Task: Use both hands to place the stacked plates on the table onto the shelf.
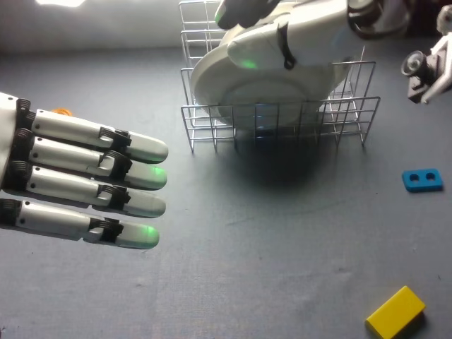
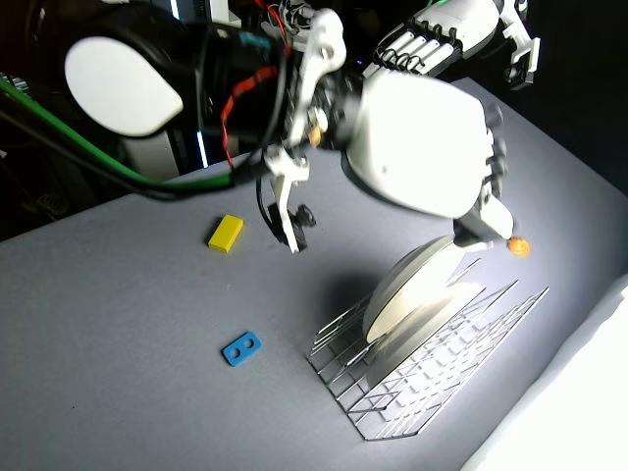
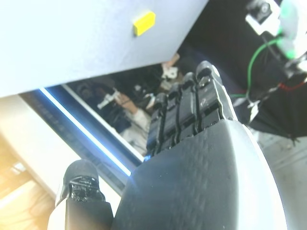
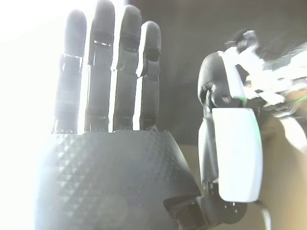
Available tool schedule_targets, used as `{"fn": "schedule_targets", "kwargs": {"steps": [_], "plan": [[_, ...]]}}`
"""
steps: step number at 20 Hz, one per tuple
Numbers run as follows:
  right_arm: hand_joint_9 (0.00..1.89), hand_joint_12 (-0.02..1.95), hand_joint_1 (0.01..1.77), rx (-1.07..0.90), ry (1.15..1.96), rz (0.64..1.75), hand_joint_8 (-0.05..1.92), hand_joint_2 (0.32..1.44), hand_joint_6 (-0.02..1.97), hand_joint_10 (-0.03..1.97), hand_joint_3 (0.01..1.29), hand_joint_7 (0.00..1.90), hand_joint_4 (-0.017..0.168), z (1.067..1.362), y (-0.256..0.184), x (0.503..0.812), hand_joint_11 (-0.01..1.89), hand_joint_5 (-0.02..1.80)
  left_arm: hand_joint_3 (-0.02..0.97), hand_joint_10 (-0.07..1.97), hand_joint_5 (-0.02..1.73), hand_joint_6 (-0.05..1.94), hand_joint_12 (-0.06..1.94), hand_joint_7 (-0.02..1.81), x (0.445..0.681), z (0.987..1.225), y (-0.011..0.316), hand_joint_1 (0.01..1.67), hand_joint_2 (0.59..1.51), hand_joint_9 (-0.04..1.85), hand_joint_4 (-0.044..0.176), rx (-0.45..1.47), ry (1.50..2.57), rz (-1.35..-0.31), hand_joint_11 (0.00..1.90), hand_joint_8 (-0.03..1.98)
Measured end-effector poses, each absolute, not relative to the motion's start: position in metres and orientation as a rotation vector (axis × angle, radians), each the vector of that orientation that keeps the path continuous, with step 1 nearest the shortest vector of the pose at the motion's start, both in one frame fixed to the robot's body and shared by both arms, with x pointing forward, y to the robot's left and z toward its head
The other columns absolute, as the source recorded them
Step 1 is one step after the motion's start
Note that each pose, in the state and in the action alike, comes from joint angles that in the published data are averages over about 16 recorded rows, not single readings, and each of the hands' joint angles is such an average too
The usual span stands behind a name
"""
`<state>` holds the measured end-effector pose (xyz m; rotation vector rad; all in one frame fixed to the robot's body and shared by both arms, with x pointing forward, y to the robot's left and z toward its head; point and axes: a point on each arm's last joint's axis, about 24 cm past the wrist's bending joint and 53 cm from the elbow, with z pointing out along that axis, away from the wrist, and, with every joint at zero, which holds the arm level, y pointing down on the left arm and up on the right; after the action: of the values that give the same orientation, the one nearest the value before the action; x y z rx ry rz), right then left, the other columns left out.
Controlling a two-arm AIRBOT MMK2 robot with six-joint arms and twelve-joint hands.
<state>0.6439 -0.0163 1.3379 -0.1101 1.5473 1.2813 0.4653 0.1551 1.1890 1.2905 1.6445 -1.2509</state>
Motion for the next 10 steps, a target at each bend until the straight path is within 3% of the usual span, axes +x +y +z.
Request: {"fn": "schedule_targets", "kwargs": {"steps": [4, 10], "plan": [[0.99, 1.49, 0.43, -0.22, 1.516, 1.244, 0.66, 1.14, 0.8, 0.78, 0.01, 1.03, -0.003, 1.338, -0.01, 0.612, 0.79, 0.86, 0.02, 0.75, 0.48, 0.6, 0.86, 0.56, 0.466, 1.19, 0.155, 0.03, 1.133, 0.5, 0.0, 1.289, 1.642, -1.249, 0.39, 0.65], [1.06, 1.67, 0.38, -0.29, 1.497, 1.224, 1.09, 1.13, 1.27, 1.21, 0.01, 1.08, -0.002, 1.336, -0.006, 0.588, 1.01, 0.9, 0.02, 1.23, 0.75, 0.99, 1.4, 0.88, 0.467, 1.191, 0.156, 0.04, 1.161, 0.81, 0.001, 1.287, 1.64, -1.246, 0.66, 1.08]]}}
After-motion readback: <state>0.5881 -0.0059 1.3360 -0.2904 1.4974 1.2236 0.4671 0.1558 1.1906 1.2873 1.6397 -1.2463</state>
